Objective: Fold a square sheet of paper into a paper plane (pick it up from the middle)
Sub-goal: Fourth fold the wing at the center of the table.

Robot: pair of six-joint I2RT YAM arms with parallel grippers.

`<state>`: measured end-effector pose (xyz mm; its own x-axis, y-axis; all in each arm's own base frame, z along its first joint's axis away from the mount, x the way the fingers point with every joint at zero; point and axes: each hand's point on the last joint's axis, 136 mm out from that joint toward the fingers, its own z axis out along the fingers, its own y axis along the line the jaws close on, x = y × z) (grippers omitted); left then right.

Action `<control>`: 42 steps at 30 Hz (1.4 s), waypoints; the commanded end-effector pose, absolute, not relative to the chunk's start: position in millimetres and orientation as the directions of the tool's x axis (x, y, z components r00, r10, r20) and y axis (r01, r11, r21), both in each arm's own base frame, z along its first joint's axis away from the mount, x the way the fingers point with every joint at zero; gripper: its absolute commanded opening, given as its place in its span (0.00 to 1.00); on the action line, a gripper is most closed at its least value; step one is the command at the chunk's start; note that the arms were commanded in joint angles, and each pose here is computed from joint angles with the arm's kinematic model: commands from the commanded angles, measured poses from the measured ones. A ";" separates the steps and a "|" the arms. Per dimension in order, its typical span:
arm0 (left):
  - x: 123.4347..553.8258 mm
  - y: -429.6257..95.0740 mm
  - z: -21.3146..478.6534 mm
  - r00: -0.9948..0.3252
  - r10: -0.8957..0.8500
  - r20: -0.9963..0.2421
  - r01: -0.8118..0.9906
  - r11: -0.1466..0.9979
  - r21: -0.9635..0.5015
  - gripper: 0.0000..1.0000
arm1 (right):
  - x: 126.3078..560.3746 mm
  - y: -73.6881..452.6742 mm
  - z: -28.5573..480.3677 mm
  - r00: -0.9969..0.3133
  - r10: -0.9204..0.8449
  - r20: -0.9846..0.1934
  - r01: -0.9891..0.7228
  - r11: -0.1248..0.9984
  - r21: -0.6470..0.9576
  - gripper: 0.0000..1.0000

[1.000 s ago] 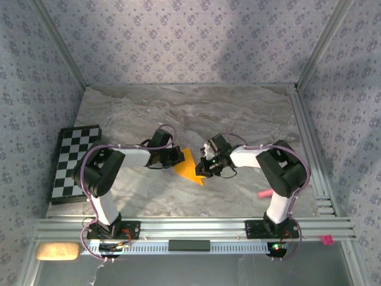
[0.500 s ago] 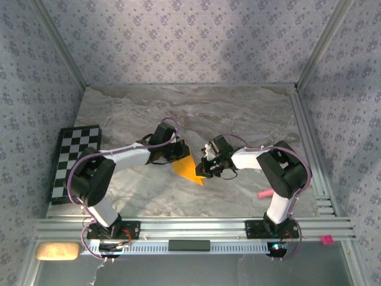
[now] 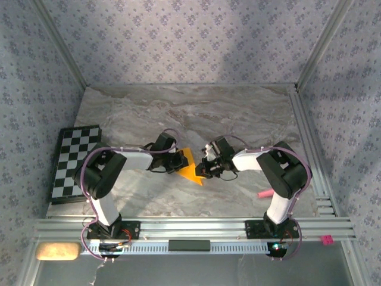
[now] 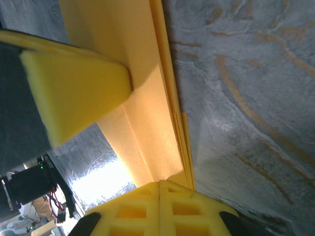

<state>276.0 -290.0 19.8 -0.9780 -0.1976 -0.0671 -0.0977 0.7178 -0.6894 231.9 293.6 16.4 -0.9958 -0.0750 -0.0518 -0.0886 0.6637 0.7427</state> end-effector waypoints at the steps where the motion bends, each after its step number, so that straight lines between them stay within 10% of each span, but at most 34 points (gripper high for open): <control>1: 294.0 -264.0 7.1 -0.963 -0.251 -0.100 -0.132 0.759 -0.638 0.06 | 198.4 255.8 -35.6 -0.994 -0.033 0.102 0.034 0.802 0.596 0.00; 42: 323.5 -235.0 75.0 -0.926 -0.271 -0.261 -0.082 0.823 -0.562 0.12 | 193.1 252.3 -29.6 -0.993 -0.064 0.100 0.008 0.802 0.597 0.00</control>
<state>332.4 -237.6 69.1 -0.9298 -0.2914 -0.2249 -0.0994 0.7870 -0.6089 225.8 289.2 16.5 -0.9934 -0.0952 -0.0646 -0.1118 0.6658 0.7377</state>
